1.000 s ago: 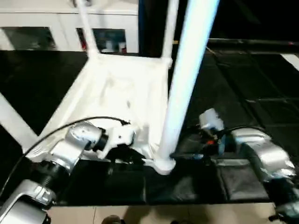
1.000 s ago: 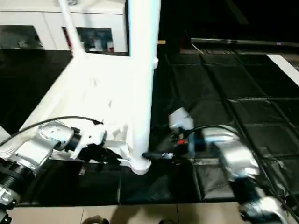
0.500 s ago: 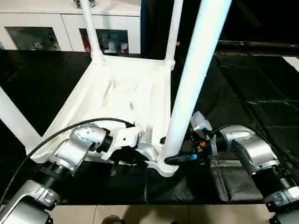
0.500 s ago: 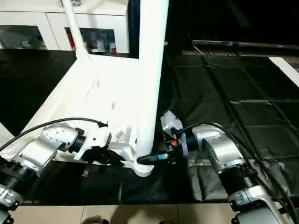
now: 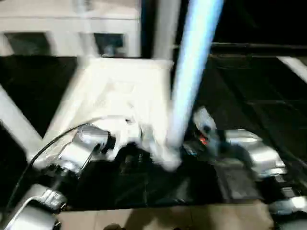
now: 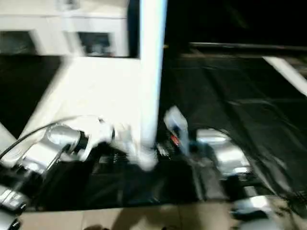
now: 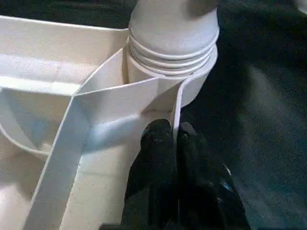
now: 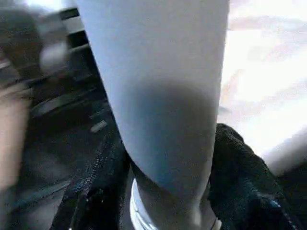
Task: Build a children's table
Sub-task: Rotate leg to tighten
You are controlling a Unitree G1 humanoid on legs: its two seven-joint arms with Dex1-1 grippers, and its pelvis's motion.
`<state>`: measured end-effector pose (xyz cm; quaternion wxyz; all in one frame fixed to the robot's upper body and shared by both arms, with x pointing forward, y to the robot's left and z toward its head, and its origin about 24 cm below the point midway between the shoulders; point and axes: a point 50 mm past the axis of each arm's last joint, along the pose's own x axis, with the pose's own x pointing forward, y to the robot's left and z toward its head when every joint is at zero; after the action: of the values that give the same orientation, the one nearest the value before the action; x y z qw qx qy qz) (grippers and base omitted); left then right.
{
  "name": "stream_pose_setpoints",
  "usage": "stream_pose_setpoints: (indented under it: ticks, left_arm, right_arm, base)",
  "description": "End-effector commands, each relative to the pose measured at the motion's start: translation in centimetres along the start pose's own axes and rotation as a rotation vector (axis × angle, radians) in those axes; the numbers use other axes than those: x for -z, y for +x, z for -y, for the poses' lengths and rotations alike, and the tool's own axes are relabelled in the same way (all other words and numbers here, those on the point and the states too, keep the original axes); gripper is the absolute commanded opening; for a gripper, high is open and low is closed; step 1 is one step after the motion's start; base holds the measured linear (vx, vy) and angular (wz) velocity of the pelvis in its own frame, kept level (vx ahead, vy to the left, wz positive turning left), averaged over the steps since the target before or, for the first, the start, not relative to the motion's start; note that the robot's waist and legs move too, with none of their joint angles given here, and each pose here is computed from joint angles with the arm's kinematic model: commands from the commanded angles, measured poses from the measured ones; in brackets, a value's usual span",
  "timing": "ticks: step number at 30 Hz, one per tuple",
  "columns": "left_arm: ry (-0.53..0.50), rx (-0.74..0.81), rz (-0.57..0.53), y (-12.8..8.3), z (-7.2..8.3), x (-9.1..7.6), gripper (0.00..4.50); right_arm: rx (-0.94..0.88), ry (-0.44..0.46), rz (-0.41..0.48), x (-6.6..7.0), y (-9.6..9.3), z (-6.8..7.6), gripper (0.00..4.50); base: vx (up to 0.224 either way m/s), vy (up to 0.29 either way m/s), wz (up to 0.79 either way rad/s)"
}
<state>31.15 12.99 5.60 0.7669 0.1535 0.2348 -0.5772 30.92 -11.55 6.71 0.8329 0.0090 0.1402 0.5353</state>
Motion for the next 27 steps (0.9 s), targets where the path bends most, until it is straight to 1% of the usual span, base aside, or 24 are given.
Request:
stream_pose_setpoints:
  ticks: [1,2,3,4,5,6,9,12,13,16,17,18,19,22,23,24,25,27]
  left_arm:
    - [-0.036,-0.046,0.119,1.7,0.2,-2.4,0.00]
    - [-0.071,-0.103,0.138,2.3,0.1,-3.0,0.00]
    - [-0.083,-0.123,0.146,2.5,0.1,-3.2,0.00]
    - [-0.107,-0.160,0.163,3.1,0.1,-3.7,0.00]
    - [-0.113,-0.168,0.167,3.2,0.1,-3.8,0.00]
    - [-0.138,-0.203,0.181,3.9,0.3,-4.4,0.00]
    - [-0.146,-0.230,0.186,4.4,0.5,-4.8,0.00]
    - [-0.127,-0.237,0.176,4.6,0.8,-4.7,0.00]
    - [-0.125,-0.247,0.171,4.4,0.9,-4.5,0.00]
    - [-0.121,-0.248,0.165,3.9,0.8,-4.1,0.00]
    - [-0.119,-0.248,0.163,3.6,0.7,-3.9,0.00]
    - [-0.117,-0.247,0.160,3.3,0.6,-3.7,0.00]
    - [-0.103,-0.240,0.154,2.9,0.5,-3.5,0.00]
    - [-0.054,-0.209,0.135,2.0,0.2,-2.9,0.00]
    - [-0.054,-0.209,0.135,2.0,0.2,-2.9,0.00]
    - [-0.041,-0.198,0.129,1.7,0.2,-2.7,0.00]
    - [-0.006,-0.156,0.141,1.5,0.3,-2.6,0.00]
    - [0.033,-0.095,0.141,1.1,0.5,-2.4,0.00]
  right_arm:
    - [0.063,0.038,-0.041,0.5,2.6,-0.7,2.01]
    - [0.152,0.065,-0.023,0.3,4.0,-0.7,2.00]
    - [0.183,0.074,-0.017,0.2,4.4,-0.7,2.00]
    - [0.251,0.088,-0.010,-0.1,5.4,-0.7,2.00]
    - [0.269,0.091,-0.009,-0.1,5.6,-0.7,2.00]
    - [0.328,0.106,-0.007,-0.4,6.6,-0.9,2.00]
    - [0.335,0.123,0.005,-0.6,7.4,-1.3,2.00]
    - [0.306,0.059,0.010,-0.7,7.8,-1.7,2.00]
    - [0.296,0.065,0.028,-0.8,7.8,-1.9,2.51]
    - [0.286,0.071,0.056,-1.0,7.5,-1.8,2.51]
    - [0.278,0.071,0.063,-1.0,7.3,-1.7,2.64]
    - [0.268,0.071,0.074,-1.1,6.9,-1.6,2.89]
    - [0.258,0.073,0.087,-1.1,6.5,-1.4,2.89]
    - [0.212,0.059,0.105,-1.1,4.9,-0.8,3.09]
    - [0.212,0.059,0.105,-1.1,4.9,-0.8,3.22]
    - [0.186,0.056,0.107,-1.1,4.3,-0.6,3.30]
    - [0.130,0.032,0.112,-1.1,3.3,-0.4,3.30]
    - [0.046,-0.010,0.100,-1.0,1.8,-0.2,3.58]
  base:
    - [-0.058,0.023,-0.28]
    - [-0.034,0.037,-0.22]
    - [-0.027,0.043,-0.18]
    - [-0.027,0.043,-0.18]
    - [-0.023,0.038,-0.20]
    - [0.000,0.000,0.00]
    - [0.000,0.000,0.00]
    - [0.000,0.000,0.00]
    - [0.000,0.000,0.00]
    - [0.000,0.000,0.00]
    - [0.000,0.000,0.00]
    - [0.000,0.000,0.00]
    - [0.000,0.000,0.00]
    - [0.000,0.000,0.00]
    - [0.000,0.000,0.00]
    - [0.000,0.000,0.00]
    - [0.000,0.000,0.00]
    - [0.000,0.000,0.00]
